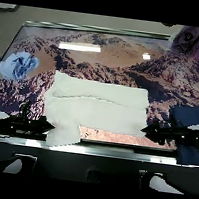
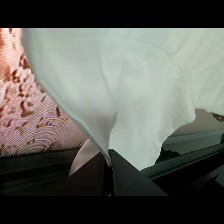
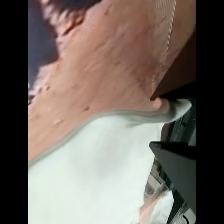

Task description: Fold the clothes and pants, and hang the long-sleeved shirts on hangers.

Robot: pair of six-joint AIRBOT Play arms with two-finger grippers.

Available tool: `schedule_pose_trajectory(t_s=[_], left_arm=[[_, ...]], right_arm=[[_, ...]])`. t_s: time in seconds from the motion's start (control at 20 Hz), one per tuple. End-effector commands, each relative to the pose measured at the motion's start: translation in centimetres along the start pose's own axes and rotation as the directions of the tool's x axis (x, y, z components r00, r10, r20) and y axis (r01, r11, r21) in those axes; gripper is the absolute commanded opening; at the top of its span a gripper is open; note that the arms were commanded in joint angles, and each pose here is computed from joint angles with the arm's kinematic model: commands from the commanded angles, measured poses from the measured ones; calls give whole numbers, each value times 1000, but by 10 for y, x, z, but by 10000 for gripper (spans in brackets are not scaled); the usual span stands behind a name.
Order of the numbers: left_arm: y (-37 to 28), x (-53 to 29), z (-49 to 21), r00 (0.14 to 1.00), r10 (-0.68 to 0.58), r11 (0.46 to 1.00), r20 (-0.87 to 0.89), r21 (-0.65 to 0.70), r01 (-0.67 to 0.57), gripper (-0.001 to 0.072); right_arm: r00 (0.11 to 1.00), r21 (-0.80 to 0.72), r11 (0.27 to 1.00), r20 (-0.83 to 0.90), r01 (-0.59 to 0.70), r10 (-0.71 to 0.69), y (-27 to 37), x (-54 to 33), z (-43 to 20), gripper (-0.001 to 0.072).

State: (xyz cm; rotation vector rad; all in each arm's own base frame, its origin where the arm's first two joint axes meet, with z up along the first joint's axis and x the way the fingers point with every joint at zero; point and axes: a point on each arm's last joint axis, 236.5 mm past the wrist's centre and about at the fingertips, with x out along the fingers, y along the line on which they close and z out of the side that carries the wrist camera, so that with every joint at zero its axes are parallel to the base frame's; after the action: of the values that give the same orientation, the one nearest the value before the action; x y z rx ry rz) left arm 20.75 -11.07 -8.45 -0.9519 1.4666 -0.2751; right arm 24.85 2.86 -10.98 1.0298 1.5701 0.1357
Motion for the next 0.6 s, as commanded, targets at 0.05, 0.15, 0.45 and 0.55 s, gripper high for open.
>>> schedule_pose_trajectory(t_s=[0.05,0.15,0.45,0.55], left_arm=[[0,-1,1,1000,0,1000,3,1,0,17],[-6,-5,5,1000,-7,1000,7,18,6,16],[-31,-58,12,993,106,990,52,92,-110,16],[-40,-81,5,984,140,985,109,84,-150,15]], right_arm=[[1000,-63,998,-13,-9,9,16,12,-5,34],[999,-85,996,30,-18,21,26,2,1,31],[994,-59,998,108,37,-30,55,-51,-7,31],[992,-28,995,74,100,-98,47,-61,-28,31]])
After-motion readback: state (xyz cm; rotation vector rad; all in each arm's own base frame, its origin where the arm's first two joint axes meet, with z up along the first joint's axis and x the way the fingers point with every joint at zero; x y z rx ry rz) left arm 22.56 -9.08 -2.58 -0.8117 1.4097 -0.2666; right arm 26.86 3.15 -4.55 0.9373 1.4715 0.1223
